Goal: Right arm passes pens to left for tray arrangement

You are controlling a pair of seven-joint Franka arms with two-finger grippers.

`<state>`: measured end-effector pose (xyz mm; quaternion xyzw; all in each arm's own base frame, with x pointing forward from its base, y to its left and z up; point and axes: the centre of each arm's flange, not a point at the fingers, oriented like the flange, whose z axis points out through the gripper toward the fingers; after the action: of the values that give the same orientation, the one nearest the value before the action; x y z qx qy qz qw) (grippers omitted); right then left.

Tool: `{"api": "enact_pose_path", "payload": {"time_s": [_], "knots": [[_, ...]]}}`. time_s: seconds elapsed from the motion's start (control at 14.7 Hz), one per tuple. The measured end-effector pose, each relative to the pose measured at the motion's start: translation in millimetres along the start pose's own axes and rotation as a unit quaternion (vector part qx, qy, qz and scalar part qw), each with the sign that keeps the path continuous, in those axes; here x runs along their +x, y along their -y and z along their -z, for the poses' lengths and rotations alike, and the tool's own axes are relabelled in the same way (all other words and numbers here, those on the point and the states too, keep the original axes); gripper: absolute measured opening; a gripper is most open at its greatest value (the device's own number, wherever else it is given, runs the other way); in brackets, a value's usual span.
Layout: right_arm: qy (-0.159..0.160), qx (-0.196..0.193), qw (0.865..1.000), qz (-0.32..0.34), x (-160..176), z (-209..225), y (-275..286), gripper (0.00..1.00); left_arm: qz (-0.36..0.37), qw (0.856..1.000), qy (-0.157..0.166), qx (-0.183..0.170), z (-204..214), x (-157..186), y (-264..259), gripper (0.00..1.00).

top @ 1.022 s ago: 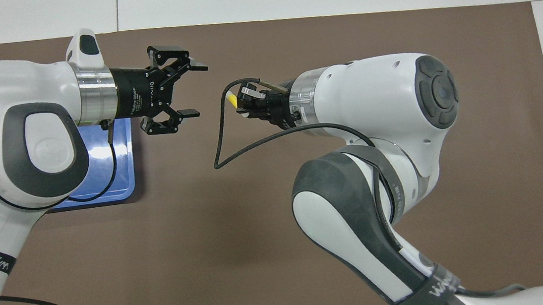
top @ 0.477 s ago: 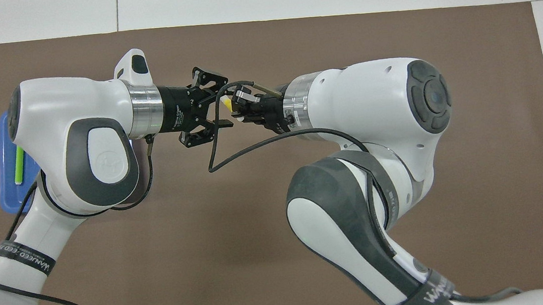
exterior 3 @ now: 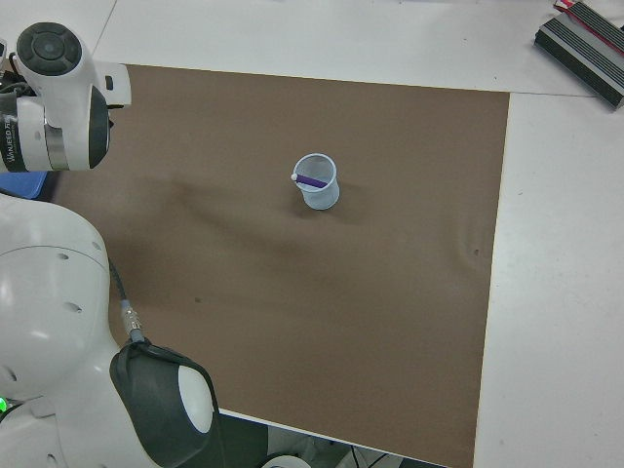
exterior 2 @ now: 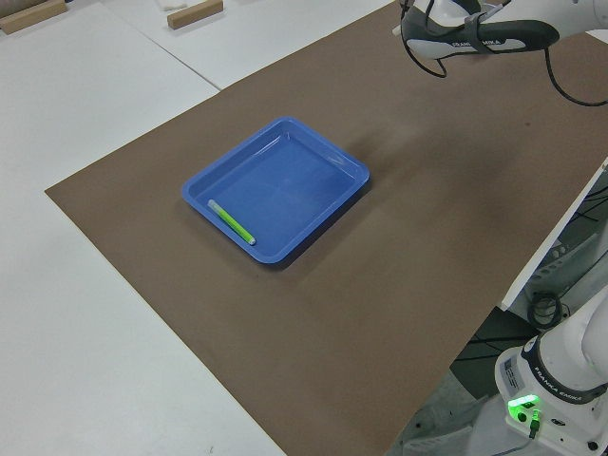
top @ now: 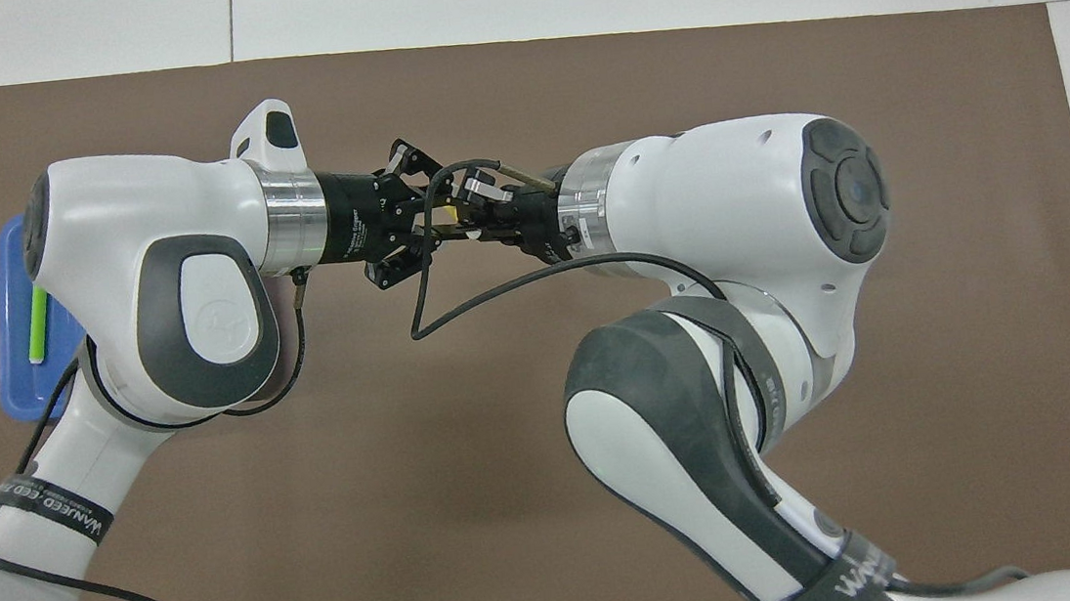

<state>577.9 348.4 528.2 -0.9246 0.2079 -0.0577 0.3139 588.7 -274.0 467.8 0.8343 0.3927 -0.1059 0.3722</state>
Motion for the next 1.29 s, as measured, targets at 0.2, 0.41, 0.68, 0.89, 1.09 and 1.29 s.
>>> {"api": "enact_pose_path", "payload": {"time_s": [0.2,0.41,0.68,0.89,1.09,1.29], "knots": [[-0.001,0.000,1.000,-0.001,0.8,0.3,-0.4,0.20,0.000,1.000,-0.001,-0.001,0.6,0.8,-0.1,0.27],[-0.001,0.000,1.000,-0.001,1.5,0.6,-0.8,0.23,0.000,1.000,-0.001,-0.001,0.5,0.6,-0.1,0.17],[-0.001,0.000,1.000,-0.001,1.5,0.6,-0.8,0.23,0.000,1.000,-0.001,-0.001,0.3,0.4,-0.1,0.17],[-0.001,0.000,1.000,-0.001,1.6,0.6,-0.9,0.23,0.000,1.000,-0.001,-0.001,0.6,0.6,-0.2,0.17],[-0.007,-0.016,1.000,0.010,4.9,1.1,-4.4,0.25,0.001,1.000,-0.002,-0.002,1.4,1.9,-0.1,0.17],[-0.009,-0.047,0.999,0.023,16.2,7.6,-14.4,0.39,0.004,1.000,-0.006,-0.005,6.6,8.9,0.5,0.17]]}}
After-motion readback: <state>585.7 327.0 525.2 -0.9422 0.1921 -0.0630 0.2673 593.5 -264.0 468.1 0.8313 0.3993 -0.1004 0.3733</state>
